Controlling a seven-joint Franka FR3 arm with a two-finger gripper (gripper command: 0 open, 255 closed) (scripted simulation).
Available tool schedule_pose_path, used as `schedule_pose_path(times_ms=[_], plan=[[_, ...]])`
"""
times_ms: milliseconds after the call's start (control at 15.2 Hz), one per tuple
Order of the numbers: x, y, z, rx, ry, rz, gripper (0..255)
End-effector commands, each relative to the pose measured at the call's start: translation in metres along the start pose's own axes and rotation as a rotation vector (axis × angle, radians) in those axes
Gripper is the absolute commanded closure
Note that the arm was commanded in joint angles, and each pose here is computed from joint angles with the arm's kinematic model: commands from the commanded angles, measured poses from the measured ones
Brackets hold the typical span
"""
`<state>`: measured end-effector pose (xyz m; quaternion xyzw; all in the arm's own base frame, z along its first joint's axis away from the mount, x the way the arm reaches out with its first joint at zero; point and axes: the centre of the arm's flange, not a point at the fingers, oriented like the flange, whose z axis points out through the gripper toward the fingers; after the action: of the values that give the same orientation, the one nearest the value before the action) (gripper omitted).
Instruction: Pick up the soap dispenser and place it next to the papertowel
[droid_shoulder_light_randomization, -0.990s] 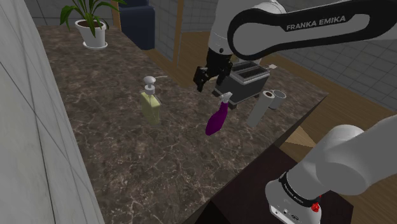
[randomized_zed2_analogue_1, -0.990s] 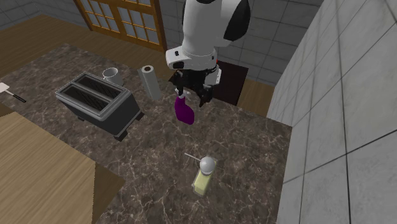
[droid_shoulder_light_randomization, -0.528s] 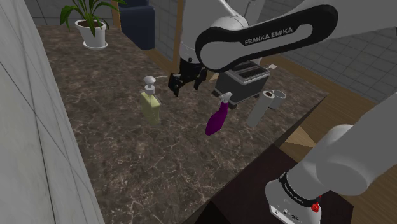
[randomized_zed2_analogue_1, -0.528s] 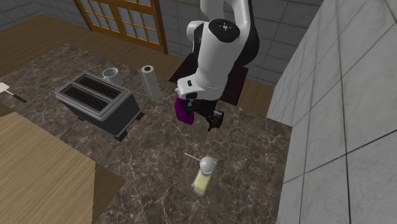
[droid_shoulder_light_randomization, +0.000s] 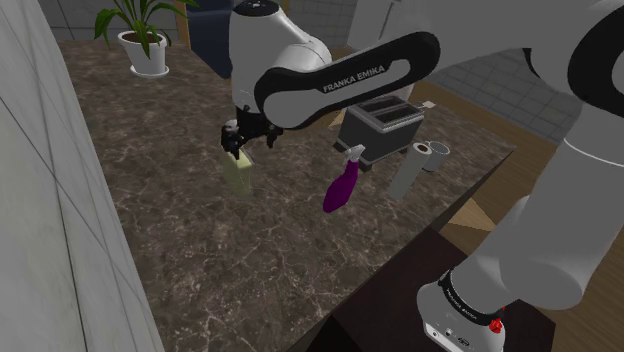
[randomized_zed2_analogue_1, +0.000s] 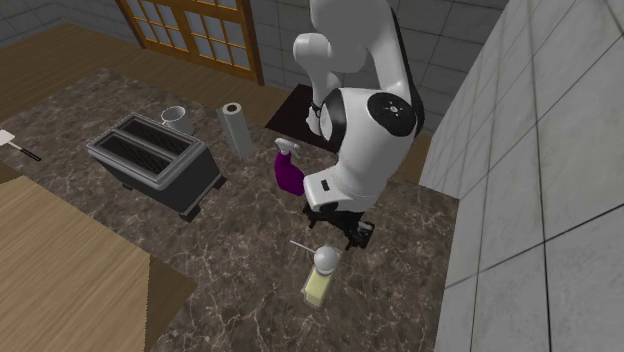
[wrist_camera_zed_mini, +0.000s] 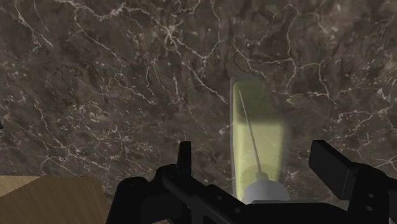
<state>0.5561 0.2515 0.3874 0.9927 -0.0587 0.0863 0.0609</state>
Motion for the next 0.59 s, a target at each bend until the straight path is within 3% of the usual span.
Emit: schedule_pose_path(times_ms=[0, 528], plan=[[0.011, -0.021, 0.015, -0.003, 0.010, -0.001, 0], [0.015, -0.026, 0.055, -0.004, 0.013, -0.002, 0]])
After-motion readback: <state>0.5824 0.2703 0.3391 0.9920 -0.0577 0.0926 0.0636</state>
